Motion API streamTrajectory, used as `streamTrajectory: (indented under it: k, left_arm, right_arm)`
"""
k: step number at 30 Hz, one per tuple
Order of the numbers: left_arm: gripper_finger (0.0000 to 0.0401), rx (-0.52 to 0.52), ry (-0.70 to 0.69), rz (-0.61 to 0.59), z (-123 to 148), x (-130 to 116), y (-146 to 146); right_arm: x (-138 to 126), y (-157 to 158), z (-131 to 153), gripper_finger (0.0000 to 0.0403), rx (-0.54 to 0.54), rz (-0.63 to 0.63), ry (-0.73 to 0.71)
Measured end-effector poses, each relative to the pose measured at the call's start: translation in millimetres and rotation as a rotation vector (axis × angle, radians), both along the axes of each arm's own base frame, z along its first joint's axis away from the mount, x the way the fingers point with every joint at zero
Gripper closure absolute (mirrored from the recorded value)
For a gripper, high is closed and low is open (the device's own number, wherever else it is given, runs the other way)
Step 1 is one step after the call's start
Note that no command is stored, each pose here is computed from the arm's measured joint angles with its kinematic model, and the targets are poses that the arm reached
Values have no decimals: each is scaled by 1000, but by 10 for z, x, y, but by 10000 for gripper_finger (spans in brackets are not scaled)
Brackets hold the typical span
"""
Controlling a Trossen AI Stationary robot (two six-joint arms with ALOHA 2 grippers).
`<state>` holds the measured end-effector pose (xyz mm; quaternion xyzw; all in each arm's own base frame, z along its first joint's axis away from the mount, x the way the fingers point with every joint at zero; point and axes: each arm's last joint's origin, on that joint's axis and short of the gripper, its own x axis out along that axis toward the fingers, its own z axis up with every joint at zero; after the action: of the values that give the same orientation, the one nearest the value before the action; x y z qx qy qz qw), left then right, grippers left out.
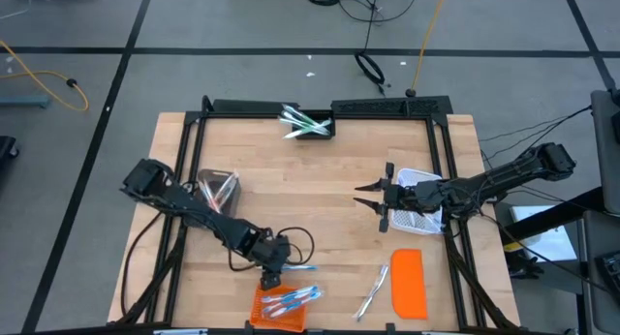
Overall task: Pick & Place Toothbrushes
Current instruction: Put the blue toothbrush into the orange bin
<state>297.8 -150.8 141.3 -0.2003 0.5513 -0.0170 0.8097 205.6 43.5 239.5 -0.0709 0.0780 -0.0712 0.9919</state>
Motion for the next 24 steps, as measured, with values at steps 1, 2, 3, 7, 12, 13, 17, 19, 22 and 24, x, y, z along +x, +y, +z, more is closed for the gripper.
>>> streamTrajectory:
  k: [1, 2, 3, 7, 12, 13, 17, 19, 22, 24]
  left_arm:
    - [176, 3, 3, 0, -21, 5, -2]
    - [176, 7, 6, 1, -33, 8, -3]
    - [176, 8, 9, 2, -44, 10, -4]
    - [185, 16, 22, 6, -72, 14, -2]
    - [260, 37, 27, 4, -74, 8, 26]
    - [279, 46, 23, -9, -75, 7, 28]
    - [357, 82, 22, -51, -85, -2, 45]
    - [387, 74, 23, -58, -79, 6, 58]
    - [387, 61, 28, -55, -79, 15, 75]
    - [389, 56, 29, -52, -77, 22, 90]
  right_arm:
    - [0, 0, -3, 291, -1, 0, 3]
    - [-1, 0, -5, 291, -1, 0, 5]
    - [-1, 0, -5, 291, -1, 0, 5]
    - [-1, 0, -4, 291, -1, 0, 4]
    - [-1, 0, -5, 291, -1, 0, 5]
    - [-1, 0, -5, 291, -2, 0, 5]
    - [-2, 0, -10, 291, -3, 0, 10]
    - [-2, -1, -11, 291, -4, 0, 12]
    - [-2, -1, -11, 291, -3, 0, 12]
    - [-2, -1, -11, 291, -3, 0, 12]
